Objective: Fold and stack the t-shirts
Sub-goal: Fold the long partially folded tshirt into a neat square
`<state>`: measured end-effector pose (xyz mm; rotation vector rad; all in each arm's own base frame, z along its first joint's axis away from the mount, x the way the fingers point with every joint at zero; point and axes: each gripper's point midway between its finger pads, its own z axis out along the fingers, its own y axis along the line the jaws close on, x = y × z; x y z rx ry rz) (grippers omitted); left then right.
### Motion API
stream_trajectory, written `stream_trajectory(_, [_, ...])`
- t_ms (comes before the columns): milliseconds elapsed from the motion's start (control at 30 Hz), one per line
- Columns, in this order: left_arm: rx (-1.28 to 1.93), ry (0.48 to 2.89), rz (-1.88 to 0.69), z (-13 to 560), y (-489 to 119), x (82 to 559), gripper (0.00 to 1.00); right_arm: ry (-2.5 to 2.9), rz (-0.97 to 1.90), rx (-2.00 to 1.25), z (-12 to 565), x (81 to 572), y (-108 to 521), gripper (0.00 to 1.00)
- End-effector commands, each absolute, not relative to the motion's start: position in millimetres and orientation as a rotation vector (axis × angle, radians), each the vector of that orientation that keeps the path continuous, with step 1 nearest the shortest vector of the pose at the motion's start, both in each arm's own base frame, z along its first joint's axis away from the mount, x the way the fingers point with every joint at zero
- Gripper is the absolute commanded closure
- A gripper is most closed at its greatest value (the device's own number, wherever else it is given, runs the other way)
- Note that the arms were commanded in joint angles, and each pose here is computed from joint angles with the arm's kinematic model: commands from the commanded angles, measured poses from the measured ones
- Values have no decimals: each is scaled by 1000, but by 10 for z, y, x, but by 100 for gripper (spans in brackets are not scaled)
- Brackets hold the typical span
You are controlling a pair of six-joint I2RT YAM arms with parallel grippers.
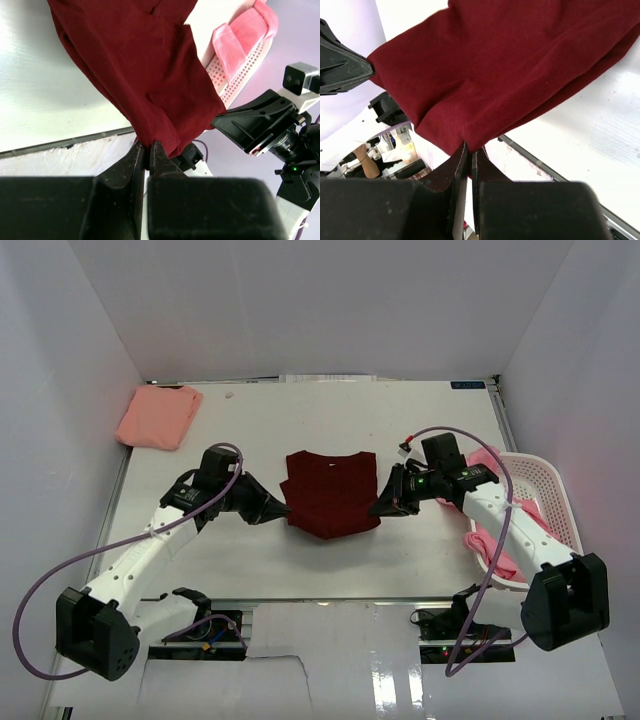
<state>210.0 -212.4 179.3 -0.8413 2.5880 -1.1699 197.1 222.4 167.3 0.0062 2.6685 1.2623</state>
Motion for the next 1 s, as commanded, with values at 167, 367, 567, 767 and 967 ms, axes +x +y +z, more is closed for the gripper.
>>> stream_trajectory(167, [-851, 2515, -1189, 1973, -2046, 2453, 100, 2609, 1294, -22, 1864, 2251, 2209, 92])
stream_trajectory(367, [-867, 2512, -1193, 1909, -1961, 2675, 100, 2605, 1304, 1, 1867, 2470, 2177, 92])
stream_trajectory(567, [-856, 2522, -1187, 1848, -1955, 2978, 100, 2622, 1299, 22, 1841, 2730, 2181, 92])
stream_trajectory(767, [-850, 2526, -1188, 1865, -1987, 3272, 100, 2633, 1303, 37, 1858, 3047, 2214, 92])
stream_trajectory(967, [-858, 2518, -1184, 1860, -1971, 3579, 100, 2637, 1303, 48, 1831, 3329, 2219, 91])
